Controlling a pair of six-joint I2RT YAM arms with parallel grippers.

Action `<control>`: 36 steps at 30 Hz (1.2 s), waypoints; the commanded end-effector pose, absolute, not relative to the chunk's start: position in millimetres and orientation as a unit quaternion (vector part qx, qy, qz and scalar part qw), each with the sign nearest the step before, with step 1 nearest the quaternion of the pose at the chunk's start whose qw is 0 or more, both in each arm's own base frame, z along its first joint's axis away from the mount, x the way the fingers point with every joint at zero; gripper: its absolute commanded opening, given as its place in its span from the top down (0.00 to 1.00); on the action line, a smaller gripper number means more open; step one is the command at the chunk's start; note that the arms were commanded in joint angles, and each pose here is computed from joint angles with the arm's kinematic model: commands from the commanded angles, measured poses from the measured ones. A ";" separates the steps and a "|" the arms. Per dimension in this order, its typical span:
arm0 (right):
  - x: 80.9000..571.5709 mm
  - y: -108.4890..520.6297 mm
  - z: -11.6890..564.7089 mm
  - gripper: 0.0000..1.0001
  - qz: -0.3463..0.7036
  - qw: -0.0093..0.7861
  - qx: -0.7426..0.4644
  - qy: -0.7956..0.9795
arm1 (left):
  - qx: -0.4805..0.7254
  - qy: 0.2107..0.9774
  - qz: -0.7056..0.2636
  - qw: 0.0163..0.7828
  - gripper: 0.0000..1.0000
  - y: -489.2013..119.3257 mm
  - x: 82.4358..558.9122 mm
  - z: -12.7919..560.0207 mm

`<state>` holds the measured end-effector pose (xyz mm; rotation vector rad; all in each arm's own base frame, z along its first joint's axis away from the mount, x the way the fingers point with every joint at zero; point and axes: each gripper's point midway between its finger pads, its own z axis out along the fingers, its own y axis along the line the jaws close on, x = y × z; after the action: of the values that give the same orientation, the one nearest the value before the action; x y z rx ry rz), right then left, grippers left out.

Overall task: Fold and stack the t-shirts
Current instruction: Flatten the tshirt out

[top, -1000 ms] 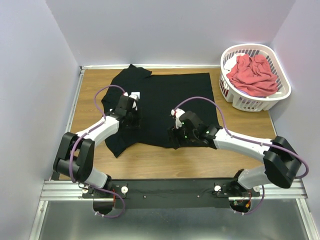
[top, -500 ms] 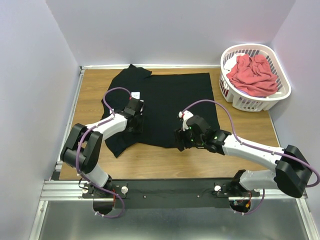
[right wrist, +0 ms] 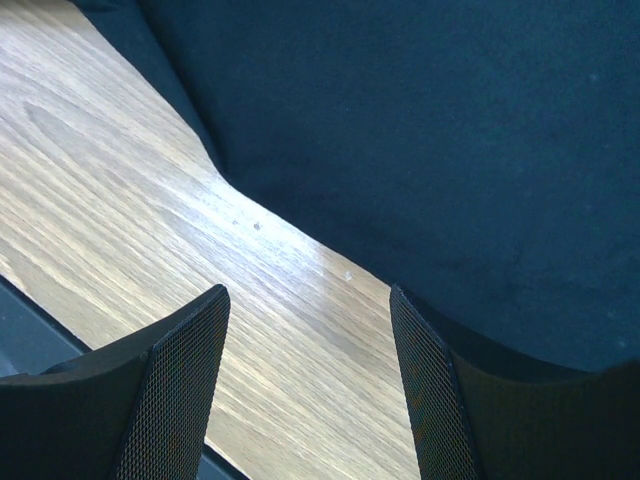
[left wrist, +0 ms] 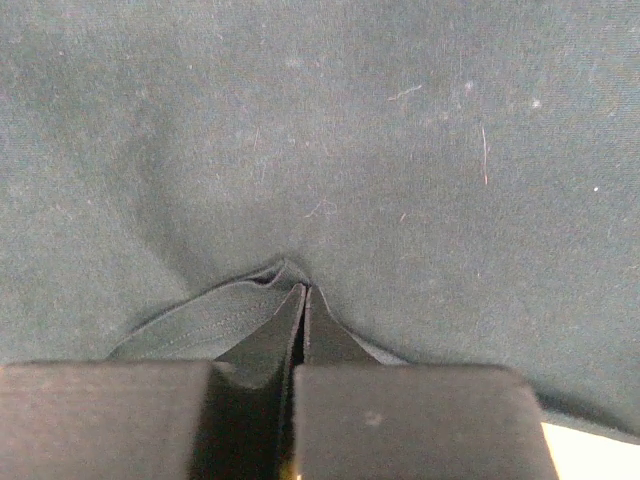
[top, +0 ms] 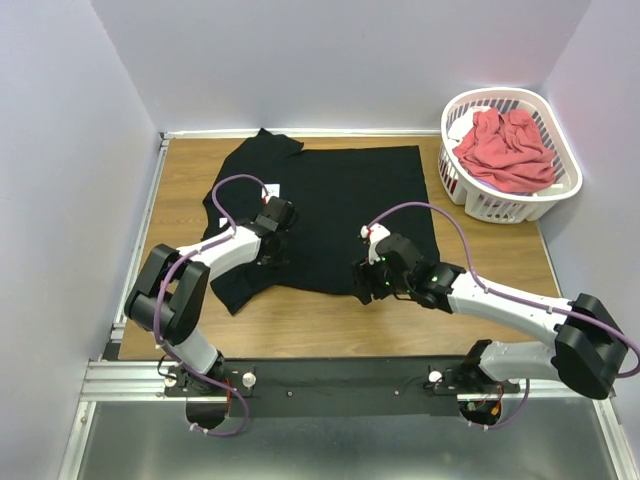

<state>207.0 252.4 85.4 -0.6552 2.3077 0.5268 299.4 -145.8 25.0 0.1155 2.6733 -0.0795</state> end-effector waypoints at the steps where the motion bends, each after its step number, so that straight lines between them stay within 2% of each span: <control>1: 207.9 247.3 88.0 0.28 0.196 0.348 -0.242 0.884 | 0.034 0.969 -0.013 0.243 1.00 -147.5 299.9 39.5; 6: 208.8 248.0 92.9 0.28 0.200 0.355 -0.241 0.881 | 0.029 0.967 -0.033 0.249 1.00 -158.5 284.7 58.5; 12: 208.1 249.9 99.0 0.28 0.208 0.360 -0.241 0.877 | 0.017 0.968 -0.079 0.239 1.00 -179.9 243.6 69.6; 17: 206.0 252.2 101.0 0.28 0.216 0.358 -0.245 0.875 | 0.014 0.966 -0.133 0.220 1.00 -207.2 199.1 72.8; 20: 203.8 257.1 100.8 0.28 0.225 0.349 -0.254 0.873 | 0.033 0.969 -0.165 0.182 1.00 -222.9 153.7 61.5; 23: 202.5 264.6 101.2 0.28 0.236 0.341 -0.264 0.871 | 0.033 0.968 -0.190 0.161 1.00 -231.7 131.0 60.4; 26: 207.0 269.4 100.0 0.28 0.235 0.339 -0.265 0.872 | 0.034 0.967 -0.206 0.149 0.92 -233.1 114.6 57.3; 27: 208.4 271.9 100.9 0.28 0.236 0.341 -0.266 0.870 | 0.037 0.967 -0.213 0.133 0.82 -232.9 105.7 53.9; 29: 212.3 277.9 103.9 0.28 0.242 0.344 -0.265 0.868 | 0.038 0.962 -0.236 0.135 0.71 -237.7 102.8 60.7; 30: 214.5 282.6 101.2 0.28 0.246 0.342 -0.266 0.867 | 0.038 0.959 -0.243 0.142 0.55 -239.8 104.7 65.8; 32: 215.4 292.5 95.9 0.28 0.254 0.329 -0.275 0.867 | 0.032 0.947 -0.267 0.174 0.35 -246.8 115.5 88.5; 33: 215.5 297.5 93.7 0.28 0.261 0.323 -0.279 0.866 | 0.028 0.943 -0.273 0.185 0.31 -248.3 120.4 96.8; 36: 213.2 315.2 89.9 0.31 0.289 0.303 -0.292 0.860 | -0.003 0.935 -0.251 0.249 0.30 -228.8 155.4 118.8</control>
<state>212.4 284.9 81.3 -0.7139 2.3234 0.6296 118.4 -234.1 80.4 0.0932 2.7039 -0.6808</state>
